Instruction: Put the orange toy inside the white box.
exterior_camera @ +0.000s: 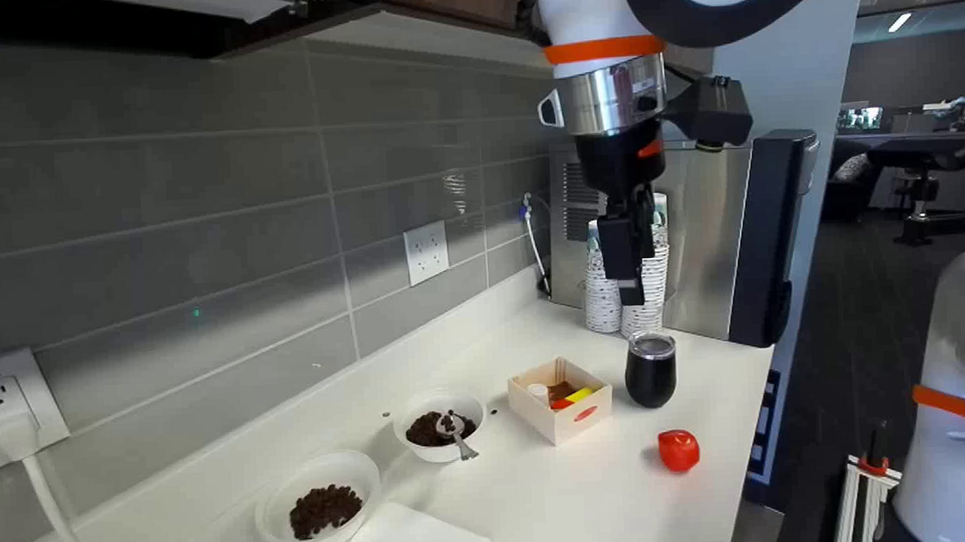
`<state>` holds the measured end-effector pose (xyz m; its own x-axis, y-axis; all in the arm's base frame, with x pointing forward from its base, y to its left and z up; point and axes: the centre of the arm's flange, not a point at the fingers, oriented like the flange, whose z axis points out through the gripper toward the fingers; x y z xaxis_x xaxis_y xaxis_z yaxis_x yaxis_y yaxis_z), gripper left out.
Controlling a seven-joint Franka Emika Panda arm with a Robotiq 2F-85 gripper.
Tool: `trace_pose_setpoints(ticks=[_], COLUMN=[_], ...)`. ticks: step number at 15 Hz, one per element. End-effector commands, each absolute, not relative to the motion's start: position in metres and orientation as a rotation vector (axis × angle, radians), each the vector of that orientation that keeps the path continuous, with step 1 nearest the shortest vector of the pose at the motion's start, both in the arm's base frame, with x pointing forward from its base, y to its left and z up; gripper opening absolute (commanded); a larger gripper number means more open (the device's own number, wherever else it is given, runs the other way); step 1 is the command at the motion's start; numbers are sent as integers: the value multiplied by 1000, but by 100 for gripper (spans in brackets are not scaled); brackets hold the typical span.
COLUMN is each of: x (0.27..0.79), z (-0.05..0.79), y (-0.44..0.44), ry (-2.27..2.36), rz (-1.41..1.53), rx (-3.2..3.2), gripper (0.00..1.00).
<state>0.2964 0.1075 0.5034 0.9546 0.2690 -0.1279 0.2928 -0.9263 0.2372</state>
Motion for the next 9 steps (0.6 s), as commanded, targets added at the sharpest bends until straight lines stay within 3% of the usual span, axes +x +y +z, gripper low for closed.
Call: trace_pose_setpoints(ticks=[1, 9], x=[296, 308], z=[503, 451], y=[108, 72], ry=[417, 253], rz=[-135, -140], rx=[2852, 2932], gripper=[100, 100])
